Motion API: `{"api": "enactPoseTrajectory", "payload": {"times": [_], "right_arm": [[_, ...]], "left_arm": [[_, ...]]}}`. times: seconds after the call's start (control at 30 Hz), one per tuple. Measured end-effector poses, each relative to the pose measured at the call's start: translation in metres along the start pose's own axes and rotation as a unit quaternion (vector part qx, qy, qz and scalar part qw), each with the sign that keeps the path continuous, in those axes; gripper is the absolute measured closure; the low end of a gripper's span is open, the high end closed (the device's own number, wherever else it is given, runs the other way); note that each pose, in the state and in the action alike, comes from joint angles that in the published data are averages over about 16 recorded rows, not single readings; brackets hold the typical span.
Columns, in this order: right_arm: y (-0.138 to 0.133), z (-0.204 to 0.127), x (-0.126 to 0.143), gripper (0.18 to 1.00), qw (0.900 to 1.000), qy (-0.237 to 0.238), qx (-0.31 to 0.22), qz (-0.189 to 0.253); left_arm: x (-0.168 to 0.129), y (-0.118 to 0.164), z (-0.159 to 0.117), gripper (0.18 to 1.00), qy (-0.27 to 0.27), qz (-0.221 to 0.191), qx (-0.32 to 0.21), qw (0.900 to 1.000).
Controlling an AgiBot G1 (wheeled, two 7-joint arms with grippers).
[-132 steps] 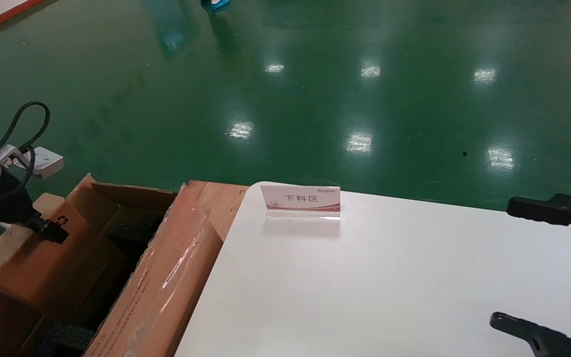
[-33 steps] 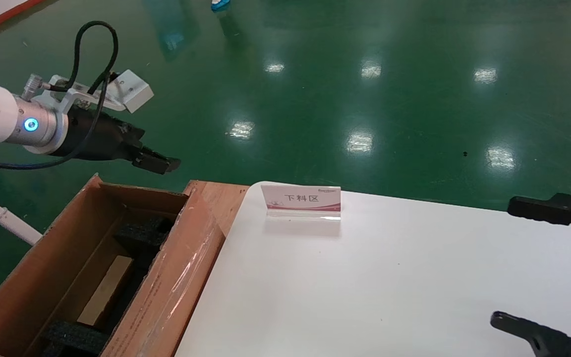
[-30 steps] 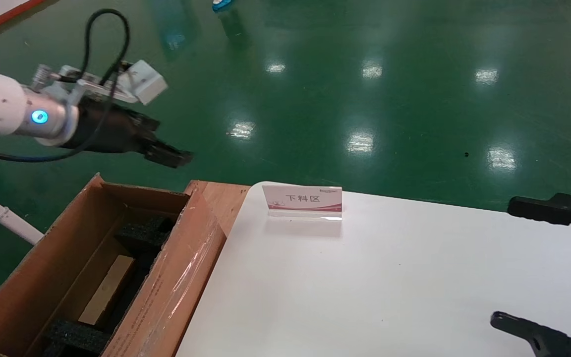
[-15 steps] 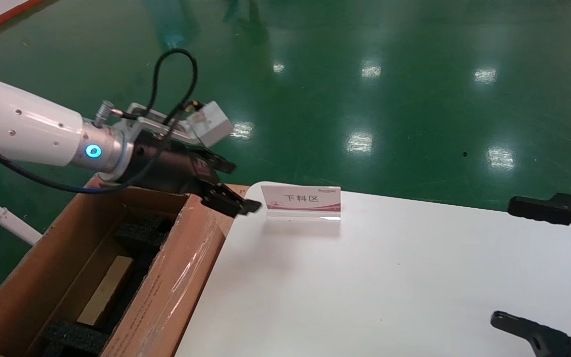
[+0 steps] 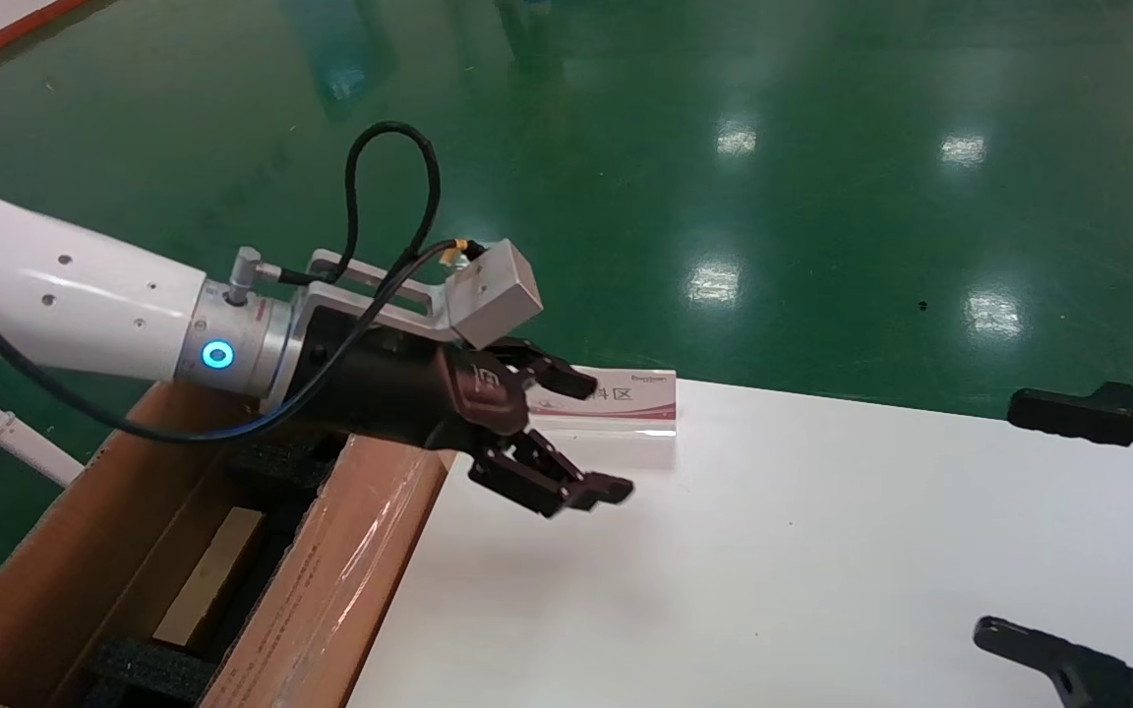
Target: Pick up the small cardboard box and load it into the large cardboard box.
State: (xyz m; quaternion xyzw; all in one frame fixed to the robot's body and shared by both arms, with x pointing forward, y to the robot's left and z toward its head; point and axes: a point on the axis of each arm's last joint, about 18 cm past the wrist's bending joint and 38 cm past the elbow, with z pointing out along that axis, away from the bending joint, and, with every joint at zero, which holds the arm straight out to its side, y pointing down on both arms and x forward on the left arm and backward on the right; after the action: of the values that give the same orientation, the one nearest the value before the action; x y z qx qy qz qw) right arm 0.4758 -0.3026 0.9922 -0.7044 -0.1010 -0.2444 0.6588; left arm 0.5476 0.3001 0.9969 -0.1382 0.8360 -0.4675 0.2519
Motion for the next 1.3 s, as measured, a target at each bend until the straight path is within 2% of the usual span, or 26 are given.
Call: {"api": "enactPoseTrajectory", "payload": {"times": [0.17, 0.37, 0.8, 1.0, 1.3], "right_arm": [[0.000, 0.000, 0.000, 0.178, 1.000, 0.000, 0.000, 0.000], [0.000, 0.000, 0.000, 0.178, 1.000, 0.000, 0.000, 0.000], [0.000, 0.000, 0.000, 0.178, 1.000, -0.001, 0.000, 0.000], [0.000, 0.000, -0.001, 0.178, 1.000, -0.001, 0.000, 0.000], [0.000, 0.000, -0.001, 0.178, 1.000, -0.001, 0.000, 0.000]], "left_arm": [[0.015, -0.003, 0.001, 0.184, 0.041, 0.022, 0.048, 0.9978], [0.031, -0.005, -0.003, 0.184, 0.079, 0.051, 0.113, 0.9892], [0.056, 0.000, -0.029, 0.184, 0.113, 0.114, 0.248, 0.9553], [0.061, 0.003, -0.036, 0.184, 0.113, 0.128, 0.276, 0.9458], [0.062, 0.004, -0.038, 0.184, 0.112, 0.131, 0.282, 0.9438]]}}
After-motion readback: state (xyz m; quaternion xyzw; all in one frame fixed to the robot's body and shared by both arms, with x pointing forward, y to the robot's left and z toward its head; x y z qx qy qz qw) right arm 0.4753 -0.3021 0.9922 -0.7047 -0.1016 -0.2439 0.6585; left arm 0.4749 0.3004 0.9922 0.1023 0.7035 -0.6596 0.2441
